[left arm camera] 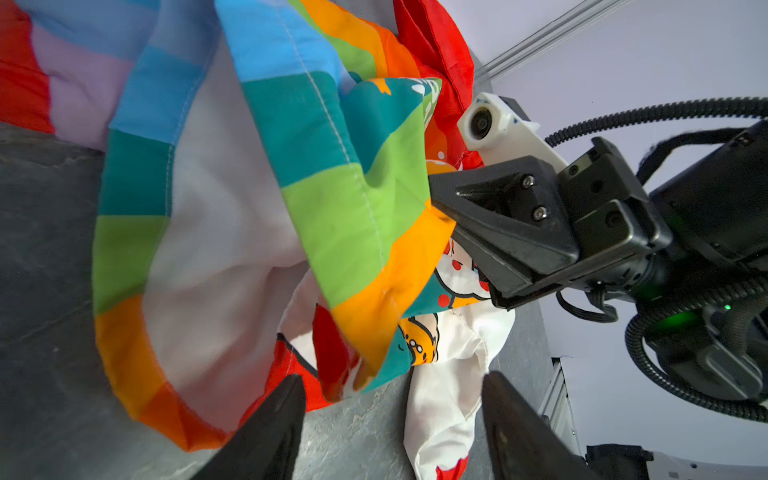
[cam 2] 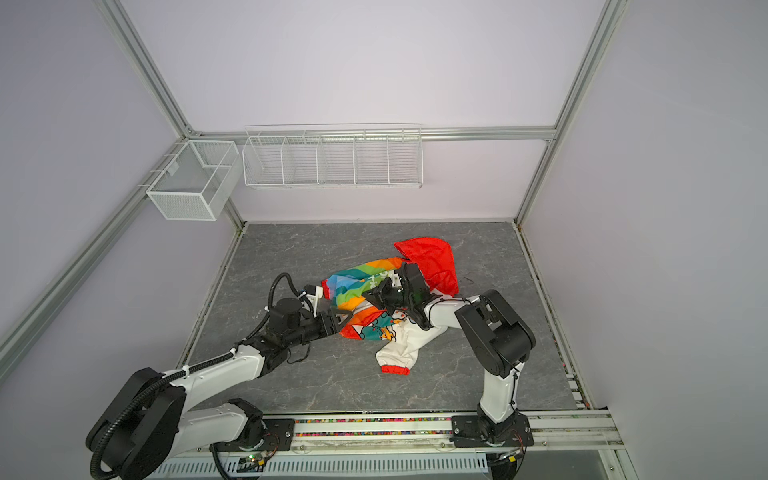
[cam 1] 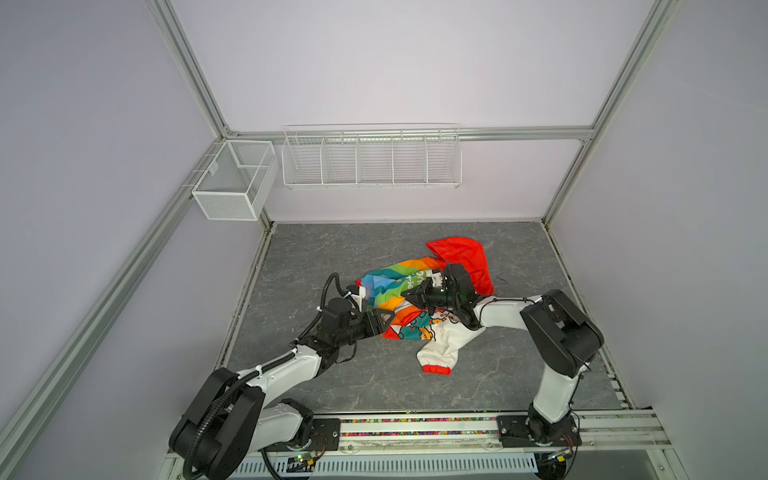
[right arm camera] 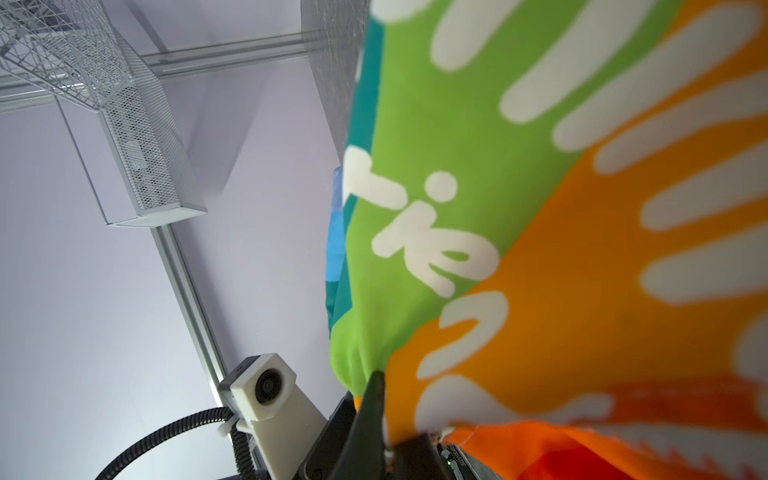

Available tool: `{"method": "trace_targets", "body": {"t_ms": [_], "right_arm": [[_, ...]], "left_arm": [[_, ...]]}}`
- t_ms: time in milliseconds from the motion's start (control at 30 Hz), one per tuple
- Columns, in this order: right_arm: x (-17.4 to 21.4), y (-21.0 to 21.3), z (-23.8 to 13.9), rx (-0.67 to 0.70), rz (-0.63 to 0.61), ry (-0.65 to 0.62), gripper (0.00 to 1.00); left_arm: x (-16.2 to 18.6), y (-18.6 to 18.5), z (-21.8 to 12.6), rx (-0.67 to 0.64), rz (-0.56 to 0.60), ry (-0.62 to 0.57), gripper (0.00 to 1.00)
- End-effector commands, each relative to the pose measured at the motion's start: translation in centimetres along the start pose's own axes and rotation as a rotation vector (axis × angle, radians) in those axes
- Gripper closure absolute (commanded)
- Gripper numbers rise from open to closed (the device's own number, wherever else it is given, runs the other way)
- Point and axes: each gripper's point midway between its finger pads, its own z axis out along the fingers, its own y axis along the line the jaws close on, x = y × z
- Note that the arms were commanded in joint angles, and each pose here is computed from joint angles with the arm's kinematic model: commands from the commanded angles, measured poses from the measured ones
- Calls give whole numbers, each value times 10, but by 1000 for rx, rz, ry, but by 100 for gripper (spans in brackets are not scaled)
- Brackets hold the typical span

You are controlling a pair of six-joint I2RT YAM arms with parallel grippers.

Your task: Zip up the jacket

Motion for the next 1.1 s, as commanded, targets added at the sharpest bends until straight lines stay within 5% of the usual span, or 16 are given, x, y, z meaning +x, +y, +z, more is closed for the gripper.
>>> {"method": "trace_targets", "body": {"t_ms": [0, 633, 1067], "right_arm": [[2, -7, 0, -12, 68, 10, 93], [1, 7, -5, -49, 82, 12, 93], [-3, 8, -9, -58, 89, 5, 93]], "left_arm": [[-23, -19, 1, 58, 75, -121, 32], [-12, -8, 26, 131, 68, -179, 35], [-13, -16, 36, 186, 10, -154, 67]]}}
